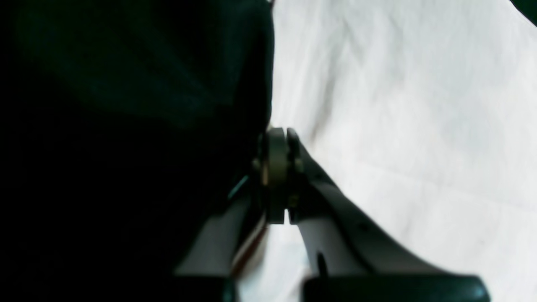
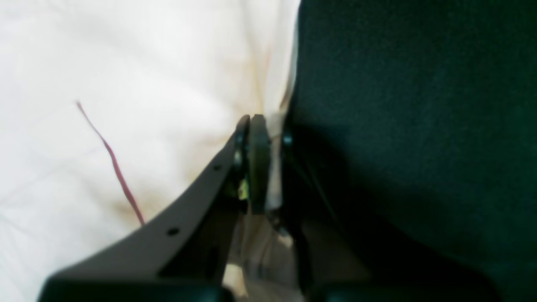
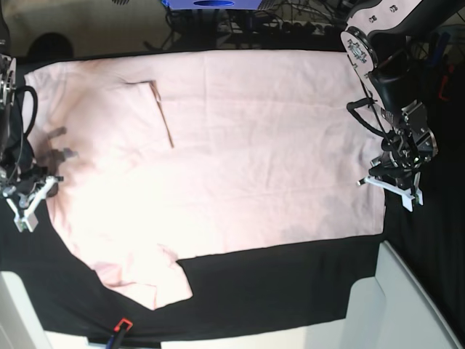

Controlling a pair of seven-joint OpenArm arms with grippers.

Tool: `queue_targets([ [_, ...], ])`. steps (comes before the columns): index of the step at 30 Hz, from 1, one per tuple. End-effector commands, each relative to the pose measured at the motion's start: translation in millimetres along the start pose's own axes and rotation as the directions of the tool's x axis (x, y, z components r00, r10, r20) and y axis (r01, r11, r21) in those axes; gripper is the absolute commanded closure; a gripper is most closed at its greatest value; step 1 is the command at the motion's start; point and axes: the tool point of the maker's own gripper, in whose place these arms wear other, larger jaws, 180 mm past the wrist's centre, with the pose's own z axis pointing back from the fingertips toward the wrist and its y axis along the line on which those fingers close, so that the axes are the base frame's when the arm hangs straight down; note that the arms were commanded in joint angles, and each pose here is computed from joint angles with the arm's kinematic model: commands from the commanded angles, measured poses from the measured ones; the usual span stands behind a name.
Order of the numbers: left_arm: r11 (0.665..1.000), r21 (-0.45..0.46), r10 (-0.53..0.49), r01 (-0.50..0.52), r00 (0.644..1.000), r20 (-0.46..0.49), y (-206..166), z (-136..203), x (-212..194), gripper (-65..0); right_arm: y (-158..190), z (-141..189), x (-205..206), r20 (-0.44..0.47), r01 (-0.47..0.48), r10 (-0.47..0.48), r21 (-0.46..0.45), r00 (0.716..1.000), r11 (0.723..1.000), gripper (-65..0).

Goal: Fold the T-shirt properly
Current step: 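Pull the gripped side edges toward the hem with both grippers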

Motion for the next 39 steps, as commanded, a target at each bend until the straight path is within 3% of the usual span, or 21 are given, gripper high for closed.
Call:
queue_targets([
  [1,1.0,-0.004,-0.003,0.004,0.998,0.059,0,4,25,0.0,-11,10,30,0.073,-0.016,0.017,-0.022,0.997,1.0,0.0],
  [10,1.0,-0.011,-0.025,0.026,0.993,0.118,-18,23,40,0.0,-12,13,41,0.099,-0.023,0.025,-0.027,0.995,0.999,0.0],
  [13,0.999,-0.008,-0.032,0.033,0.991,0.131,-20,30,48,0.0,-18,18,47,0.135,0.018,-0.013,-0.032,0.991,0.999,0.0],
  [25,0.995,0.042,-0.092,0.085,0.977,0.194,-9,60,45,0.0,-26,22,48,0.154,0.055,-0.049,-0.039,0.987,0.998,0.0],
  [31,0.998,-0.046,-0.042,0.053,0.975,0.218,-8,76,49,0.0,-26,21,45,0.148,0.056,-0.05,-0.039,0.988,0.998,0.0],
  [39,0.997,-0.034,-0.059,0.067,0.975,0.212,1,85,39,0.0,-32,26,45,0.168,0.09,-0.082,-0.039,0.982,0.995,0.0],
])
